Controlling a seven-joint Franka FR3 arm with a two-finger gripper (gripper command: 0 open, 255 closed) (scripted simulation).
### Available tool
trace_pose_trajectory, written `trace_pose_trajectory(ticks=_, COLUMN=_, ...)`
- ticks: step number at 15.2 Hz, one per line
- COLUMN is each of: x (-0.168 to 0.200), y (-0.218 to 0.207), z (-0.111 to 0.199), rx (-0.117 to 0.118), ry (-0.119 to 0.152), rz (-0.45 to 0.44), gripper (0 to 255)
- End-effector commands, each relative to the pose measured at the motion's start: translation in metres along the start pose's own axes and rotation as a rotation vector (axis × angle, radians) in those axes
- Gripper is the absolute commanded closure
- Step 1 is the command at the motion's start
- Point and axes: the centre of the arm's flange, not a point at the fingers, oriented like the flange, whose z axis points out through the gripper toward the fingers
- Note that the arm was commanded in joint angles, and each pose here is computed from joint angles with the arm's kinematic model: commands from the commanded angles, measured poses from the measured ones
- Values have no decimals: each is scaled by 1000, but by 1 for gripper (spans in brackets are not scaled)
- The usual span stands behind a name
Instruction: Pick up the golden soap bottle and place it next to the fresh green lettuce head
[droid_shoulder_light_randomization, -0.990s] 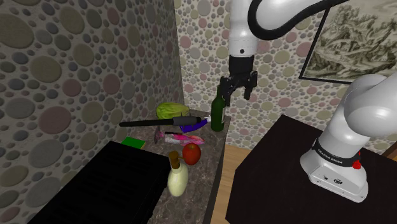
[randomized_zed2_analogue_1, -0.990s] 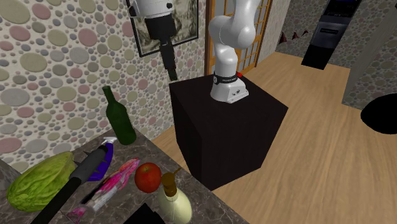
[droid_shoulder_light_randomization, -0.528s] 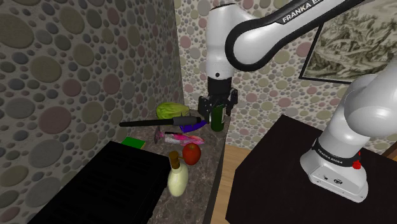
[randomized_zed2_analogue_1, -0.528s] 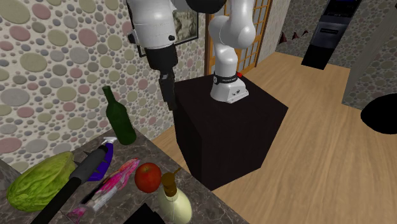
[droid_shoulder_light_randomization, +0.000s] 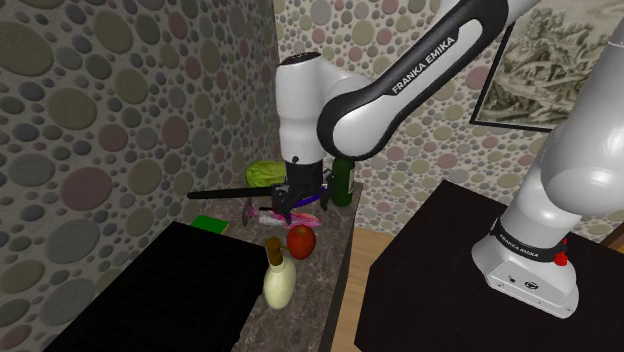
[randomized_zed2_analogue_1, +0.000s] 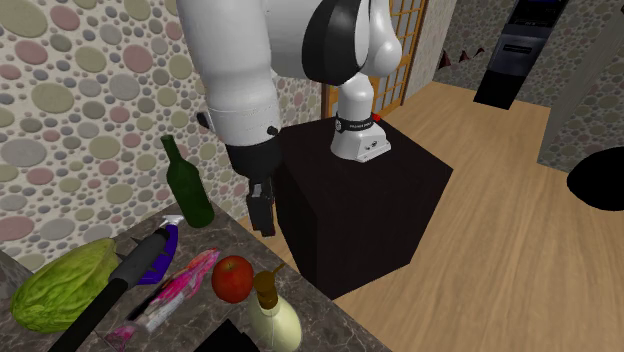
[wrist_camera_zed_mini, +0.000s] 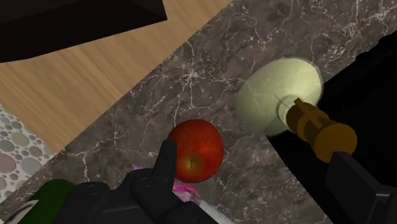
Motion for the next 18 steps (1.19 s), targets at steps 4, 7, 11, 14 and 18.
trace_pose_trajectory(ticks=4, x=5, y=-54, z=37, rx=-11, ry=32, rz=19, gripper=0)
trace_pose_trajectory(ticks=7, x=9, y=-86, z=60, rx=-18, ry=50, rz=30, gripper=0)
trace_pose_trajectory(ticks=11, x=11, y=-89, z=77, rx=-18, ry=51, rz=31, gripper=0)
trace_pose_trajectory(ticks=14, x=11, y=-88, z=93, rx=-18, ry=51, rz=31, gripper=0)
trace_pose_trajectory(ticks=18, x=12, y=-88, z=101, rx=-18, ry=51, rz=31, gripper=0)
